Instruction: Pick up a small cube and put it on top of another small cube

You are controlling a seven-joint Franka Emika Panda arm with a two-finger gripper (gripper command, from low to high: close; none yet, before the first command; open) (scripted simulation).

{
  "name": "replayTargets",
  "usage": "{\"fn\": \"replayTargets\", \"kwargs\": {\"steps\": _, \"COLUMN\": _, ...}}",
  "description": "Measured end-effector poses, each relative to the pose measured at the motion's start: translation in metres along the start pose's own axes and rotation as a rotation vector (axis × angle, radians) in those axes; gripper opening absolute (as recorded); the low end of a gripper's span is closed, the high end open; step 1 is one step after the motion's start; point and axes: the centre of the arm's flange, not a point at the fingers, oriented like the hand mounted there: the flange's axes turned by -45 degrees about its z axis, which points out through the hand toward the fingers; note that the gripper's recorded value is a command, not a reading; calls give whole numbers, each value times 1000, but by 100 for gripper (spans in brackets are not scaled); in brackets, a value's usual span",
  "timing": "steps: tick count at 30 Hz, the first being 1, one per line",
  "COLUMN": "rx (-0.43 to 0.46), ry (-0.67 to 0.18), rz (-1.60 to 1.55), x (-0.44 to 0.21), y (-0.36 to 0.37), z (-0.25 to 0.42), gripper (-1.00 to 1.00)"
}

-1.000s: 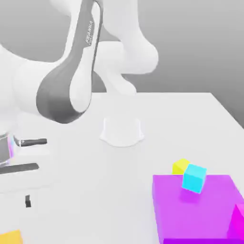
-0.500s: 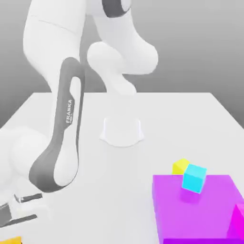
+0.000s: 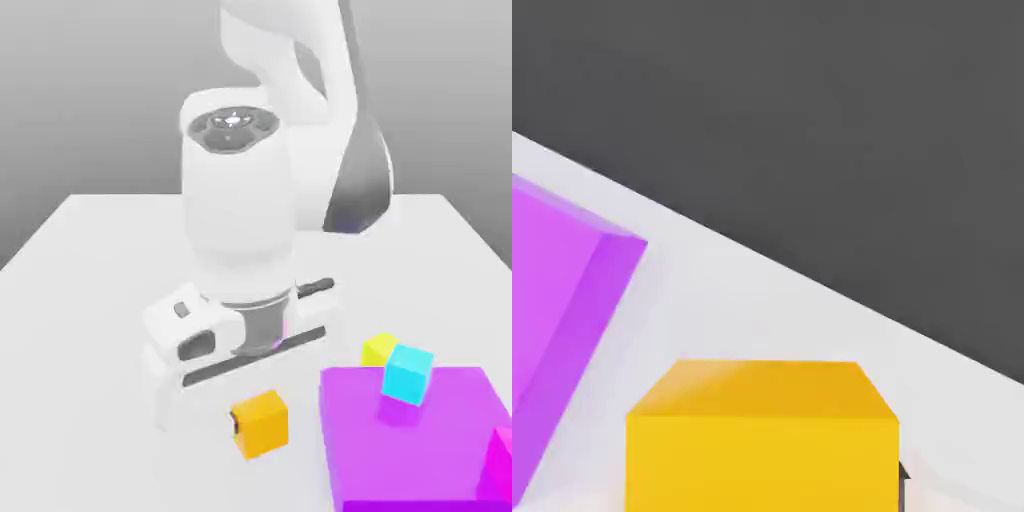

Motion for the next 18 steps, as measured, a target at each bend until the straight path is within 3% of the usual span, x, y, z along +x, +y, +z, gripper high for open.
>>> {"fn": "replayTargets", "kwargs": {"steps": 5, "rx": -32, "ry": -17, "rz": -47, "x": -24, "y": -119, "z": -18, "gripper": -100}}
{"fn": "replayTargets", "kwargs": {"steps": 10, "rx": -49, "ry": -21, "rz": -56, "x": -35, "y": -141, "z": 30, "gripper": -100}}
{"fn": "replayTargets", "kwargs": {"steps": 11, "rx": -49, "ry": -21, "rz": -56, "x": -35, "y": -141, "z": 39, "gripper": 100}}
{"fn": "replayTargets", "kwargs": {"steps": 18, "rx": -50, "ry": -20, "rz": -57, "x": -36, "y": -142, "z": 40, "gripper": 100}}
